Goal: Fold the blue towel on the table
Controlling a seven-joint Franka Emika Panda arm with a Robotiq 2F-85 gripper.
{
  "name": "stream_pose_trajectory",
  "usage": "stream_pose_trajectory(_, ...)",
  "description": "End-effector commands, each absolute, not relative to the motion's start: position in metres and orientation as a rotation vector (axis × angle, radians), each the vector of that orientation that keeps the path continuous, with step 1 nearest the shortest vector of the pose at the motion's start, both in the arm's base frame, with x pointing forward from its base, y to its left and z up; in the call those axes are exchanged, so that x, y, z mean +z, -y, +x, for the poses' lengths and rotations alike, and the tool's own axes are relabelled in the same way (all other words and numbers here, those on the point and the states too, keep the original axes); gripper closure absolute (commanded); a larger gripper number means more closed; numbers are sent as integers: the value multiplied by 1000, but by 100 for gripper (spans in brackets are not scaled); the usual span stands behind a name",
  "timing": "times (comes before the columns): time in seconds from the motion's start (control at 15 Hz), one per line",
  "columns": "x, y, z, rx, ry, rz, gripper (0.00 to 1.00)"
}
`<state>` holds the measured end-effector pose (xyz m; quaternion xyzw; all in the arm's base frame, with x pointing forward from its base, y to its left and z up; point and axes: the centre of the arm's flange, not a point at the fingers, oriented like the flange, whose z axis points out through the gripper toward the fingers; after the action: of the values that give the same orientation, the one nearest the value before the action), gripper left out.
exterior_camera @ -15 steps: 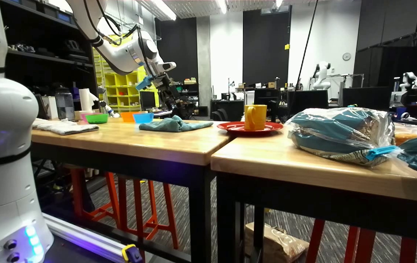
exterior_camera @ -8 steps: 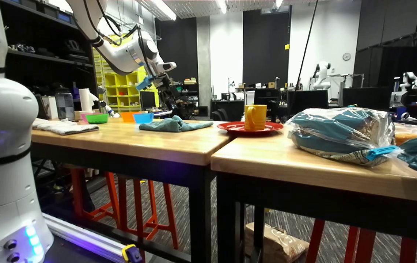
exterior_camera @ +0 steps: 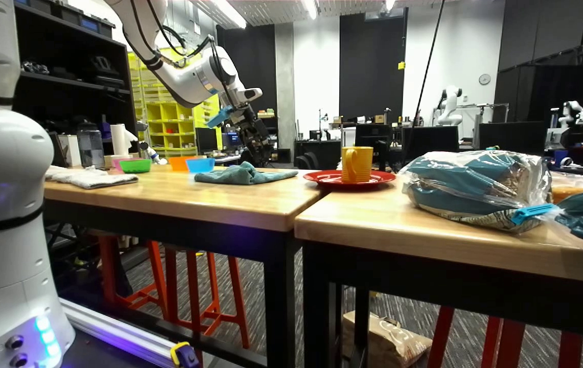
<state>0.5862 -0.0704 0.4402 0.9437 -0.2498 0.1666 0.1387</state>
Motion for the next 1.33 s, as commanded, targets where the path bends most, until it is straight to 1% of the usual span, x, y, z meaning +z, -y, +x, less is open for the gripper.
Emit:
stream_pose_trajectory(0.0, 449, 87, 615, 468, 766, 2694, 0)
stream_pose_trajectory(0.27, 445, 102, 629, 407, 877, 2652, 0)
stream_pose_trajectory(0.87, 425, 108, 635, 330, 1250, 2588, 0)
stream_pose_trajectory(1.27, 430, 116, 647, 412, 1146, 2625, 0)
